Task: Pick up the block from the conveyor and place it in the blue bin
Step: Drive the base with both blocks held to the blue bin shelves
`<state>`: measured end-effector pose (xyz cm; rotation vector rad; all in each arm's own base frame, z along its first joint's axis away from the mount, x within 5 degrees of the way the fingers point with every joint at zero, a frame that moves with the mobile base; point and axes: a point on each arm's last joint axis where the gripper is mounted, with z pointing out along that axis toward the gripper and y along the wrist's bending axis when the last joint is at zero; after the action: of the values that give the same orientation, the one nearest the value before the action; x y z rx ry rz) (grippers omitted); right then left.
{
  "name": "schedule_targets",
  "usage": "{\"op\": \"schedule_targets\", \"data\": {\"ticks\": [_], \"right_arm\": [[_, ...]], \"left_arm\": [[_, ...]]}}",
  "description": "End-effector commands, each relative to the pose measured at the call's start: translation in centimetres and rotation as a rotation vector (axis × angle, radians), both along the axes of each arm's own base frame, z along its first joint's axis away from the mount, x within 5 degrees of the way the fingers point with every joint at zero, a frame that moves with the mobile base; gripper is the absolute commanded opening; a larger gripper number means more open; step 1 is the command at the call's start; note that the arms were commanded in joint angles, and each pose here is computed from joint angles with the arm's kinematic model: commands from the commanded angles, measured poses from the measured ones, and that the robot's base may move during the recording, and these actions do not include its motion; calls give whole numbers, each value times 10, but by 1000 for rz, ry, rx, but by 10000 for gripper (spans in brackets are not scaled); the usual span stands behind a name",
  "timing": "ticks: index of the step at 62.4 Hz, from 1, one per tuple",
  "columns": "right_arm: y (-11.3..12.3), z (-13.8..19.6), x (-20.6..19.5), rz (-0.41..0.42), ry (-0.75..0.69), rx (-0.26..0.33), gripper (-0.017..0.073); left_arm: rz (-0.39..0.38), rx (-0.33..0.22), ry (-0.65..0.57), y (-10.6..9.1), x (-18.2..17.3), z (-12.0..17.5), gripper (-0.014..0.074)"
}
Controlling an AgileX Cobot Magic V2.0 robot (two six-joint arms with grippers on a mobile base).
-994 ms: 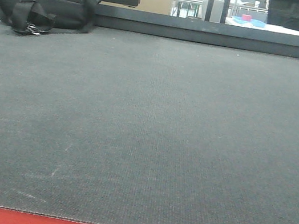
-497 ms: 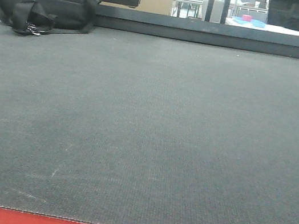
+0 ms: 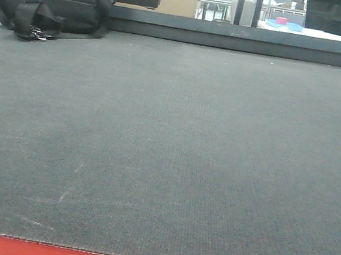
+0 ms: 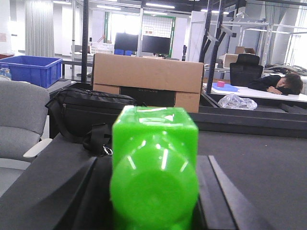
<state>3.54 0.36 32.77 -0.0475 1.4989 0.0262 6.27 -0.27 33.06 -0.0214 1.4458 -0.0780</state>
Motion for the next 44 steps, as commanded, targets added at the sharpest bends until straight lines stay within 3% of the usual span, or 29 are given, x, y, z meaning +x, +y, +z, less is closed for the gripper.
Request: {"op": "schedule_targets", "data": {"ticks": [1,44], "right_arm": [[0,2,-1,-4,-28,-4,-162],[0,2,-1,-4,-28,-4,-162]], "left_arm": [[-6,-6,-26,0,-1,3,-111],[-6,-6,-26,0,-1,3,-111]]}}
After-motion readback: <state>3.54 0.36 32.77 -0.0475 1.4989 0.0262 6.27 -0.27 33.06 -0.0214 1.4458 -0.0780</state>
